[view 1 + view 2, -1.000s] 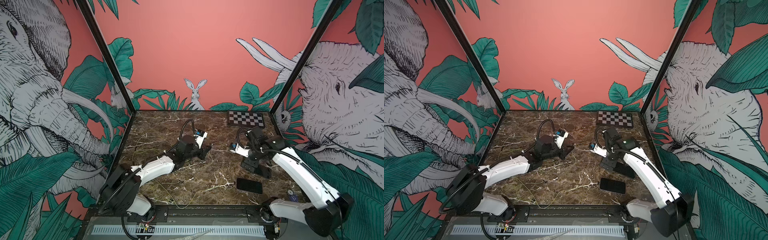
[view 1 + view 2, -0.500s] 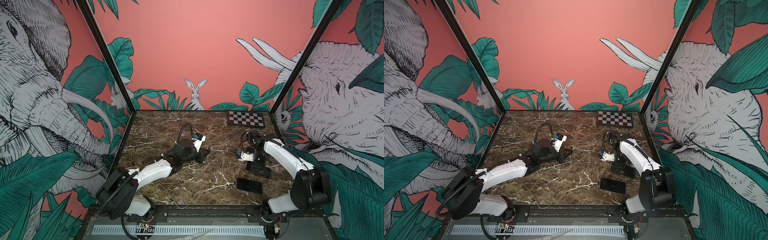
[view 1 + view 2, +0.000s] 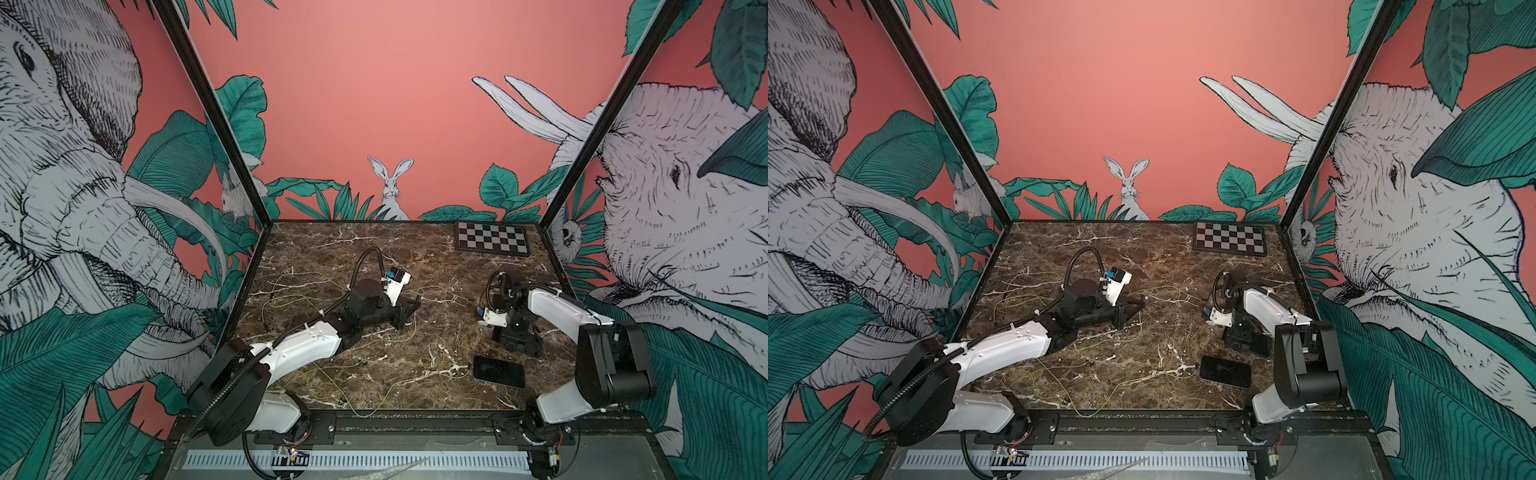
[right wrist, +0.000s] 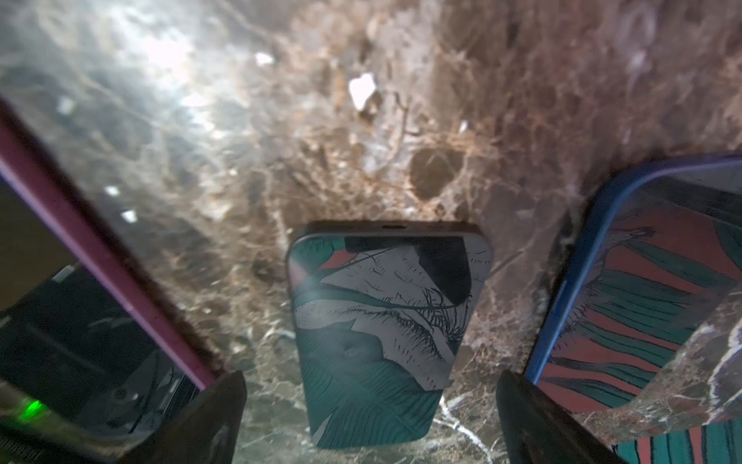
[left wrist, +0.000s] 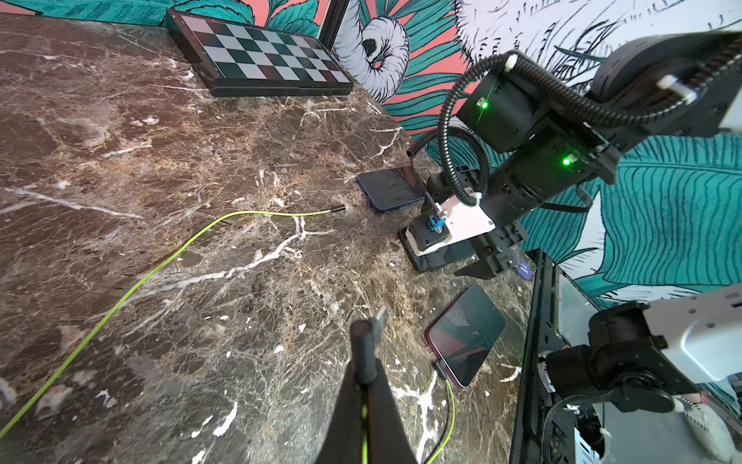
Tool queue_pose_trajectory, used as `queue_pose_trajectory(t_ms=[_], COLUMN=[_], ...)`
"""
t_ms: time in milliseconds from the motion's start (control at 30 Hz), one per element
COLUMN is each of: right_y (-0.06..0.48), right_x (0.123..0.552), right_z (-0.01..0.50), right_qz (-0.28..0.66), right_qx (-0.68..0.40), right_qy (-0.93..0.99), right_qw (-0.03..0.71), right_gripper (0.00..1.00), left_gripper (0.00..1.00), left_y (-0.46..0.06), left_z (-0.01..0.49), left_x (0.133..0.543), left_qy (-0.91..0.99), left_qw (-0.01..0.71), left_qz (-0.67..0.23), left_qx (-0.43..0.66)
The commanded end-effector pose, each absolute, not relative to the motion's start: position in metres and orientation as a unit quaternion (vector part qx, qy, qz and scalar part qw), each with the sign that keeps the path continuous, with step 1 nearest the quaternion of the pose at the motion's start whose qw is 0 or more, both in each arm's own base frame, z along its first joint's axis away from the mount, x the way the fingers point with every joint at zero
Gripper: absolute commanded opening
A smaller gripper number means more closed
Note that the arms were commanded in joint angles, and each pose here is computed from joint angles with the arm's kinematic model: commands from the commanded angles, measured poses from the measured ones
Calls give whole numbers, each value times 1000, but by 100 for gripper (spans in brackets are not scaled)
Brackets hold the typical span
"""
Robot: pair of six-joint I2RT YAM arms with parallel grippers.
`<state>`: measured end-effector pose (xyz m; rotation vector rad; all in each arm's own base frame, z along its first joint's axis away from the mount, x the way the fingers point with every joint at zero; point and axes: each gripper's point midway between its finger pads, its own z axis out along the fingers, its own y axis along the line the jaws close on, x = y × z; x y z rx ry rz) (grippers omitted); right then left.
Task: Plug wired earphones into phones
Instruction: Pick up the phone at the center of the board.
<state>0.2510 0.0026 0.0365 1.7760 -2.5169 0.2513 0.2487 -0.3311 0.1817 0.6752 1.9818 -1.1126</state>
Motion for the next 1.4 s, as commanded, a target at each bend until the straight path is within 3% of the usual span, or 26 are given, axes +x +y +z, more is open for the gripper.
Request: queue_pose_trajectory(t_ms=[0,500,667,800,1233,1367], right_y=[8,-3,-3,0,-1,1], right_x=[250,237,234,232,218,220], right_z=[29,8,1,-3,-5,-6], right_qz=[60,-2,-7,-9,-5,-14], right_qx=[585,566,567,571,583,580], right_qy=[-809,-822,-821,-819,-810,-812], right_qw=[17,65,66,56,58,61], right_gripper=[99,91,85,74,78,74], left_gripper=[0,0,0,0,0,0], left_y=[-330,-327,-326,-324,-324,-323], left_z=[195,200,200,200,201,202], left_x=[243,241,240,240,240,239], left_qy=[760,753,754,756,757,757], left_qw=[386,394,394,395,395,395], left_qz=[-450,-465,-463,-460,-459,-459], left_qx=[266,248,248,247,246,248])
